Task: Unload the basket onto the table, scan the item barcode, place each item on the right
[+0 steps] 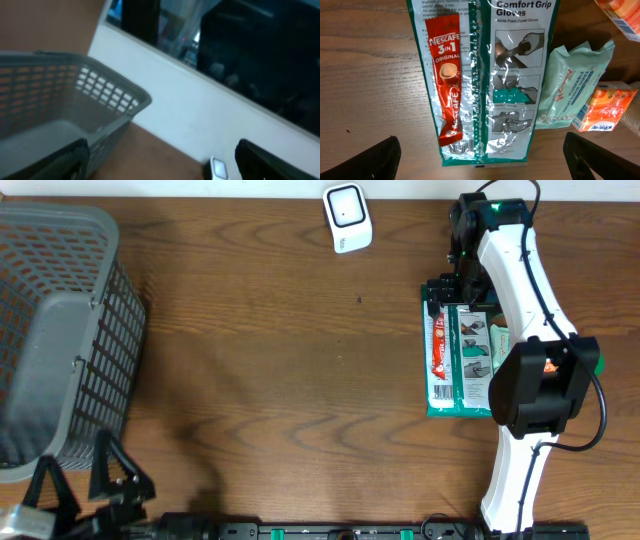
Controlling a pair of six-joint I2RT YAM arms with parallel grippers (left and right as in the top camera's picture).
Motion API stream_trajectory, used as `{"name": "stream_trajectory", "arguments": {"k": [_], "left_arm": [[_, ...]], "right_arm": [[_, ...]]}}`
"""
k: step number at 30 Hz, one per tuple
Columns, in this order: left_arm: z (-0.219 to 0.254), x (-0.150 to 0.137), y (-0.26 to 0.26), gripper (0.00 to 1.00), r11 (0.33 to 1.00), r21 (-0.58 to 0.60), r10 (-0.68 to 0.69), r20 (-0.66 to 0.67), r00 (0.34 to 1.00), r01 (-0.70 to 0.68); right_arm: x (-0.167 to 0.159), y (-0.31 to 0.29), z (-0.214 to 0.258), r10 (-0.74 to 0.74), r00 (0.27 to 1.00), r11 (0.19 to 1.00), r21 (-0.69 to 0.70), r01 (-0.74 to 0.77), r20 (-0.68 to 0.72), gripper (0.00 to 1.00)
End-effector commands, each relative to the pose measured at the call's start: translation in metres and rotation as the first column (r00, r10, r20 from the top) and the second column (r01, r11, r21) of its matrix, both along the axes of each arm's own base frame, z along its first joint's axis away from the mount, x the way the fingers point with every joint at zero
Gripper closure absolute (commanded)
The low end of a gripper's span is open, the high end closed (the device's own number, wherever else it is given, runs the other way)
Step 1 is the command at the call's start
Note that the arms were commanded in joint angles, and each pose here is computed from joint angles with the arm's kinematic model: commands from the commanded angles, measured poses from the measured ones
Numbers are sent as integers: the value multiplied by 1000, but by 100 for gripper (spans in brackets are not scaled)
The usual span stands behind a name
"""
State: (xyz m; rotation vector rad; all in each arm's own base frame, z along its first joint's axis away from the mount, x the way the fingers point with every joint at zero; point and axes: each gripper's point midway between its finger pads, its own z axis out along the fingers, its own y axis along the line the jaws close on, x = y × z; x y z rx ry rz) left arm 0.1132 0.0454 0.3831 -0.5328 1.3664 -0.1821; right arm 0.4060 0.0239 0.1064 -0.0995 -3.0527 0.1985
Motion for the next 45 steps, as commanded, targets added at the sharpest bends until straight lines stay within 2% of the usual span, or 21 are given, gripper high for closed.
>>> {"name": "stream_trajectory", "arguments": {"k": [1,6,12,18,27,35,37,41,45], "left_arm": [[-18,32,-13,7,997,26,-67,27,997,66],[-24,69,-28,7,988,57,-151,172,974,143],[-41,89,-39,7,977,98,-211,301,930,189],[-72,100,-40,7,977,100,-213,313,926,191],[-136,123,-42,7,975,96,-215,173,961,201],[-202,133,-44,7,959,167,-211,-126,969,231],[-215,133,-51,7,937,214,-238,-191,952,277],[-233,131,-70,7,850,336,-315,-290,903,405],[-241,129,-73,7,817,381,-313,-336,888,432]], "right_arm": [[3,1,2,-2,1000,1000,-5,2,13,1],[3,1,2,-2,1000,1000,-5,2,13,1],[3,1,2,-2,1000,1000,-5,2,13,1],[3,1,2,-2,1000,1000,-5,2,13,1],[3,1,2,-3,1000,1000,-5,3,13,1],[3,1,2,-2,1000,1000,-5,2,13,1],[3,1,2,-3,1000,1000,-5,3,13,1],[3,1,2,-2,1000,1000,-5,2,13,1],[3,1,2,-2,1000,1000,-5,3,13,1]]}}
